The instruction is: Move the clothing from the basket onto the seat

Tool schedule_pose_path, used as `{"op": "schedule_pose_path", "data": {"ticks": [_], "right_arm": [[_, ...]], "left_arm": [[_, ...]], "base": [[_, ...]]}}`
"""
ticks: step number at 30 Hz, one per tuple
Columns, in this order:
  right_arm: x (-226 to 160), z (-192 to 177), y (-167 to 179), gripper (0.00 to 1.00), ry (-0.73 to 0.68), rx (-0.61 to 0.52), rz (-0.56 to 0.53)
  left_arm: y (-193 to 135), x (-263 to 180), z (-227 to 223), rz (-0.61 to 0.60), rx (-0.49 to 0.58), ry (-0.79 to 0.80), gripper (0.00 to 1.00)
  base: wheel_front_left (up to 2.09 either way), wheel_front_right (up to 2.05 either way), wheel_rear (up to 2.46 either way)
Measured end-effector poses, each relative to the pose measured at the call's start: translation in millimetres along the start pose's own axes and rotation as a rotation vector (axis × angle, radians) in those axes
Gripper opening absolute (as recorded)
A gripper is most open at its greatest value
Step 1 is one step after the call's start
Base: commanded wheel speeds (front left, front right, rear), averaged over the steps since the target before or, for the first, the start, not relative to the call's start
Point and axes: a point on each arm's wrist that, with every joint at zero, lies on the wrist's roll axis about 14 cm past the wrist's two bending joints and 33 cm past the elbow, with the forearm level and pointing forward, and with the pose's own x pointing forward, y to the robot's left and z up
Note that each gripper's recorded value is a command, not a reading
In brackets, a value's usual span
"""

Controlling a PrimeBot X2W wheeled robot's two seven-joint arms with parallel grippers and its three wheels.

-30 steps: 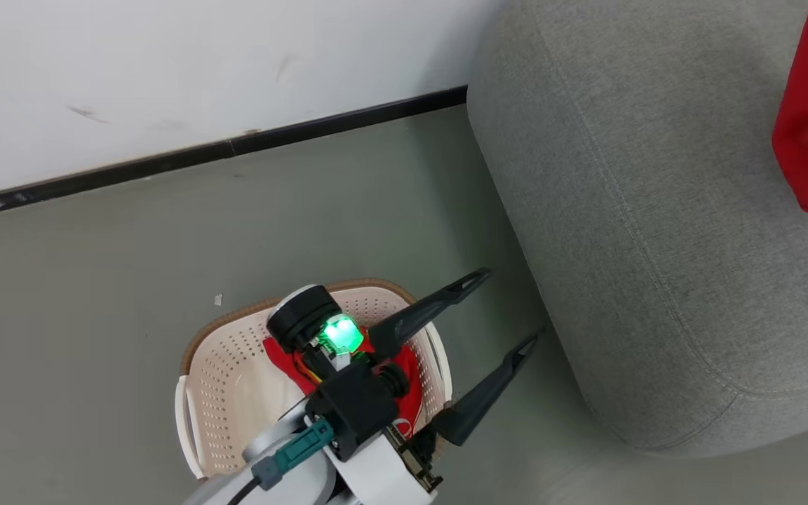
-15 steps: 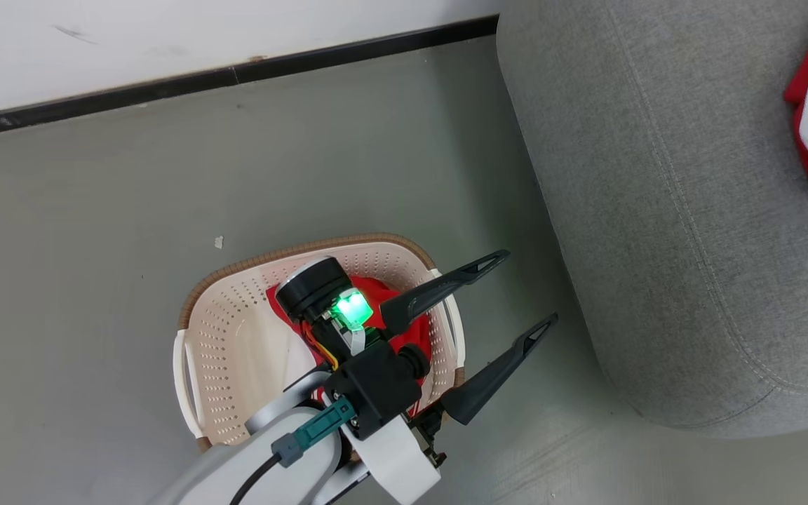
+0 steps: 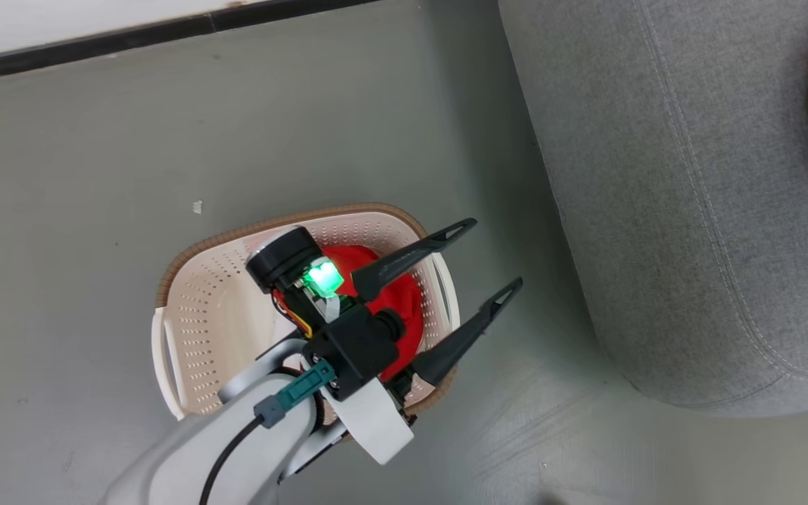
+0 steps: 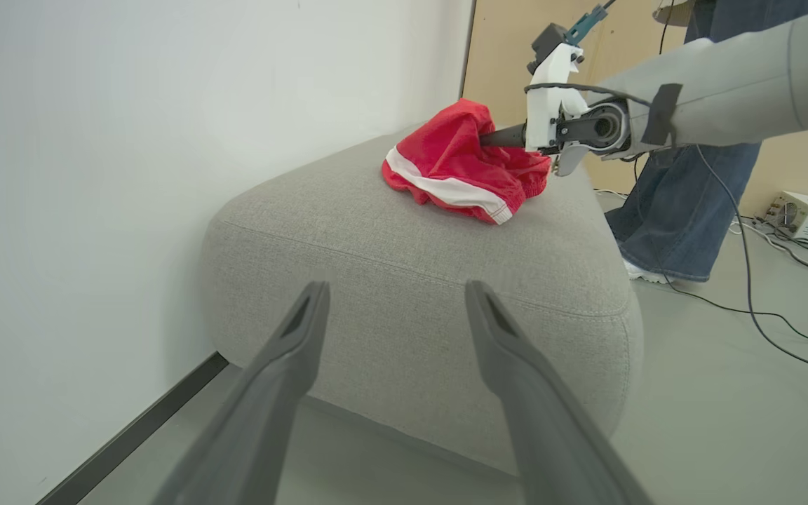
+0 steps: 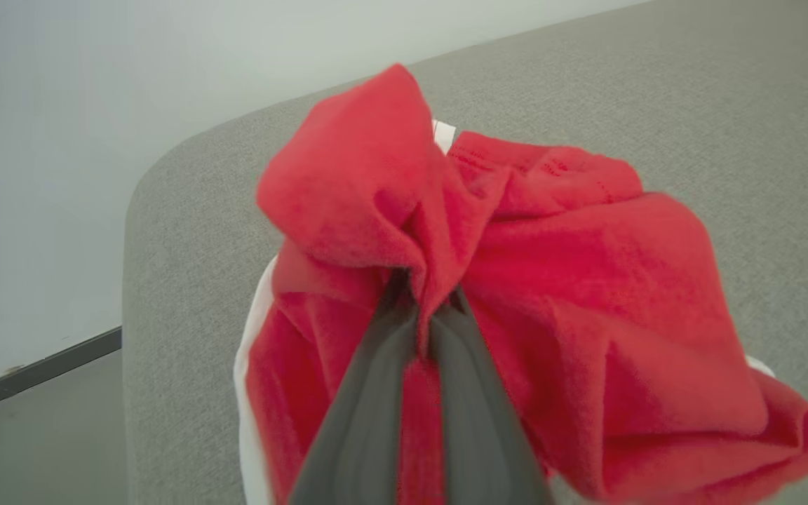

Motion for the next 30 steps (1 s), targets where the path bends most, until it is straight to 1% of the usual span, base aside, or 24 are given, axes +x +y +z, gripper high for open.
{"op": "schedule_pose_path", "data": {"ticks": [5, 10, 14, 18, 23, 30], "right_arm": [[-3.4, -7.4, 3.1, 1.0, 0.011, -0.006, 0.008], [-15.3, -10.4, 15.9, 1.0, 0.01, -0.04, 0.061], [-19.9, 8.3, 23.6, 1.0, -0.046, -0.052, 0.095], [-26.5, 28.3, 32.1, 1.0, -0.104, -0.058, 0.132], [-36.8, 56.8, 44.4, 1.0, -0.191, -0.057, 0.179], [-53.5, 105.5, 69.2, 1.0, -0.336, -0.045, 0.259]], "left_arm": [[9.8, -0.3, -11.3, 0.008, 0.0, 0.013, 1.0], [13.2, 2.2, -17.6, 0.01, 0.001, 0.02, 1.0], [15.1, 2.5, -17.5, 0.013, 0.017, 0.025, 1.0], [23.6, 1.1, -10.8, 0.039, 0.048, 0.015, 1.0], [40.9, -5.8, -0.1, 0.118, 0.091, 0.008, 1.0], [81.8, -33.6, 17.5, 0.32, 0.141, 0.007, 1.0]], "base": [[0.0, 0.0, 0.0], [0.0, 0.0, 0.0], [0.0, 0.0, 0.0], [0.0, 0.0, 0.0], [0.0, 0.0, 0.0], [0.0, 0.0, 0.0]]}}
